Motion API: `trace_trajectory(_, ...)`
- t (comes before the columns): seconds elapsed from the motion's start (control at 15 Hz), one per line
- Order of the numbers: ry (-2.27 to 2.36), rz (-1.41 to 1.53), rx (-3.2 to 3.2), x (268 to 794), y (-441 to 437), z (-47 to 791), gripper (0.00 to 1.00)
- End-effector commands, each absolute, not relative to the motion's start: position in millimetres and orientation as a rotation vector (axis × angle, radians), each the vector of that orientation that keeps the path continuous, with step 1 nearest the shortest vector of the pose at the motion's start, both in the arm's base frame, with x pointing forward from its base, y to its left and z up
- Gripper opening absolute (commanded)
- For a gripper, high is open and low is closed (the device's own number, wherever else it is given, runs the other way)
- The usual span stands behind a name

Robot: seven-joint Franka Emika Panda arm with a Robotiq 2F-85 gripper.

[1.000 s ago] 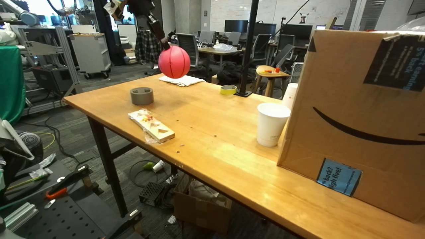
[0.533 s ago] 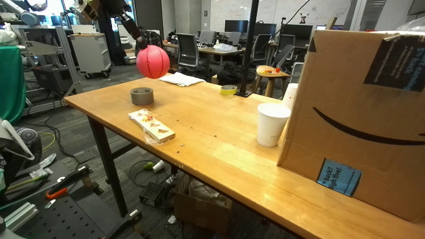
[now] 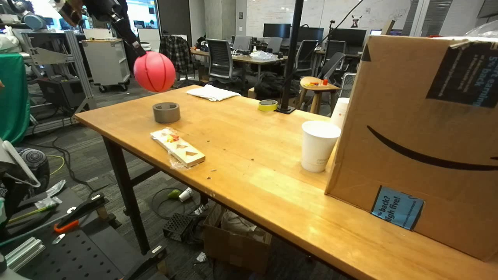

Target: Put the white ball in the cup, then put the red ball on the tape

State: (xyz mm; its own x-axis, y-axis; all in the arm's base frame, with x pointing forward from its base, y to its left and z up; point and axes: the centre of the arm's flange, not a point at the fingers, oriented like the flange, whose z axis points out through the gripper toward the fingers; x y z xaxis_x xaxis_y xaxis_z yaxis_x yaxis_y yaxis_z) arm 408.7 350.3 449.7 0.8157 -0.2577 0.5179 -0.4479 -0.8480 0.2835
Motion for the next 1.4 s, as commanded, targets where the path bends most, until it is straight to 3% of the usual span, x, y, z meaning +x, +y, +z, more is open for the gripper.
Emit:
trace_trajectory(0.0,-0.485,0.693,2.565,415,387,458,0.01)
trace_trajectory(0.47,-0.395,0.68,2.559,432,430,445,0.01)
trace_trajectory(1.33,-0.444,0.589,2.544,472,390,414,0.01)
